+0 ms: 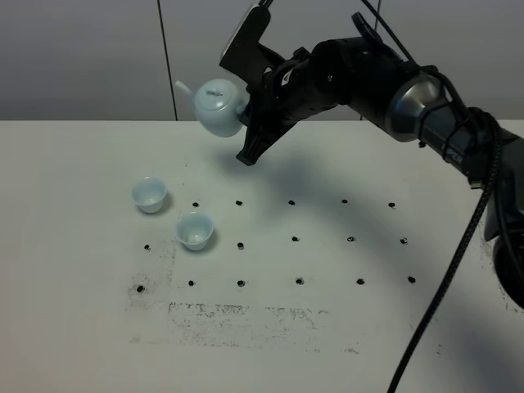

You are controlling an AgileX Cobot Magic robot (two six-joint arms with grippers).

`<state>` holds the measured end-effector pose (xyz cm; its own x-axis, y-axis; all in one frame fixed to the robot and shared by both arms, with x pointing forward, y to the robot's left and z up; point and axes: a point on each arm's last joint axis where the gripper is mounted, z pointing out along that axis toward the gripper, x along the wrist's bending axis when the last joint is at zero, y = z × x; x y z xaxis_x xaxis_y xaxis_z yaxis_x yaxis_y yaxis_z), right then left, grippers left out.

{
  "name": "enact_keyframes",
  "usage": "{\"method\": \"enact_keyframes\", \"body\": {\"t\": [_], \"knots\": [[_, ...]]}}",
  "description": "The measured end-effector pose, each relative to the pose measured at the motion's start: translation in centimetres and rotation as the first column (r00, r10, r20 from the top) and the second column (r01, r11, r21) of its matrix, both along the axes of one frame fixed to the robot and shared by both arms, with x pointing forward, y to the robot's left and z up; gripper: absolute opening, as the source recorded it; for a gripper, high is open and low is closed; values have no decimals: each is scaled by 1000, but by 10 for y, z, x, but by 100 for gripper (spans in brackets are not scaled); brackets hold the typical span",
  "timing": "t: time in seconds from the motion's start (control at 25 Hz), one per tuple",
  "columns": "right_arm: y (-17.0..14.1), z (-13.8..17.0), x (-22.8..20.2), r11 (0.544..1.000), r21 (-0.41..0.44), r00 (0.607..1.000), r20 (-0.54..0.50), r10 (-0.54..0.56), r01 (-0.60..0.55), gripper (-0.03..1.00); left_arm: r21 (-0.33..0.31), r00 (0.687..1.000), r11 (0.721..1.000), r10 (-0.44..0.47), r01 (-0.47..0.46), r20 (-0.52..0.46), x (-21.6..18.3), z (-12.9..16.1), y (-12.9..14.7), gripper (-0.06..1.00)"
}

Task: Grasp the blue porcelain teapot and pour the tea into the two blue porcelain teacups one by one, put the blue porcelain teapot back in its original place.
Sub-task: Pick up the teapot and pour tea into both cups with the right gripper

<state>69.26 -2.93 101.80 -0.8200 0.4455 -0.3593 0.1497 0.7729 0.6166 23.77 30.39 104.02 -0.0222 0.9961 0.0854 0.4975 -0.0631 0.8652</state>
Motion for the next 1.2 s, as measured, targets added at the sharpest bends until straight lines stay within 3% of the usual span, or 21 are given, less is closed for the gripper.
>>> {"method": "enact_keyframes", "body": {"t": [0.44, 0.92, 1.2], "knots": [[26, -24, -1, 967, -141, 975, 36, 221, -214, 3, 0, 1000, 1000, 0, 0, 0, 0, 0, 0, 52], [46, -39, -12, 907, -291, 940, 63, 336, -305, 3, 0, 1000, 1000, 0, 0, 0, 0, 0, 0, 52], [54, -39, -17, 840, -434, 908, 104, 405, -325, 3, 0, 1000, 1000, 0, 0, 0, 0, 0, 0, 52]]}}
